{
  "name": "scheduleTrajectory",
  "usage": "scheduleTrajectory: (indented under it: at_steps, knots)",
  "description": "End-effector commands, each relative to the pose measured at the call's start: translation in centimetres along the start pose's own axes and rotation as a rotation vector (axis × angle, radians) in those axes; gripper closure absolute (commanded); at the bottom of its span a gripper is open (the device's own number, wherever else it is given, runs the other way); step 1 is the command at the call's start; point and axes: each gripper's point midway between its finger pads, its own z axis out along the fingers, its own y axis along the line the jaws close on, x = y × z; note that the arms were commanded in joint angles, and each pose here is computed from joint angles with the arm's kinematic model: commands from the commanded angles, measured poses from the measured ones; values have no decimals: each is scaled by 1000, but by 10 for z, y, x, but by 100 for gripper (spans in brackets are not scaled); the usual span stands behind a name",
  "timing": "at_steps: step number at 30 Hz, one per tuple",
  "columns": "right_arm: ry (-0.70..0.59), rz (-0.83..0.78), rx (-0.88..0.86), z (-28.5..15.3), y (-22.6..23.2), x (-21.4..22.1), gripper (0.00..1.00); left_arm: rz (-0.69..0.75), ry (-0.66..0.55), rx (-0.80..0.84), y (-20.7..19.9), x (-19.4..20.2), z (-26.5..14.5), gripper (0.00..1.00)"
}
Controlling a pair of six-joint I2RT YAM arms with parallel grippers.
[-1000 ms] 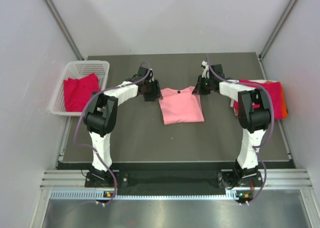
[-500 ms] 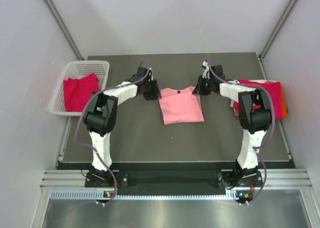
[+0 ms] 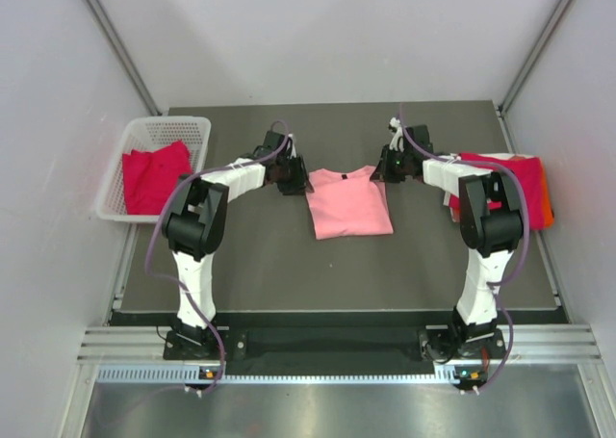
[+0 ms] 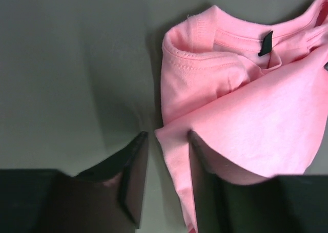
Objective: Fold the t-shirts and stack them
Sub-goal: Fold the tshirt
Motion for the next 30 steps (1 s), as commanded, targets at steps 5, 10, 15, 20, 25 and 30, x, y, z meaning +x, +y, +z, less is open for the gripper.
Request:
scheduleTrajectory:
  at_steps: [5, 10, 15, 20, 25, 30]
  knots:
    - [-84, -47, -38, -15, 22, -25, 100, -5, -12, 65, -12, -8, 6, 100]
    - [-126, -52, -27, -28, 25, -31, 100, 23, -82, 55, -18, -20, -16, 100]
    - [-185, -64, -20, -46, 31, -41, 100, 45, -135, 54, -30, -34, -39, 100]
    - [-214, -58, 0, -54, 29, -44, 100, 61, -172, 78, -48, -47, -51, 100]
    - [-221, -20, 19, -52, 16, -48, 100, 57, -174, 84, -53, -58, -44, 100]
    - [-222, 10, 43, -39, 2, -63, 100, 65, -186, 54, -48, -75, -20, 100]
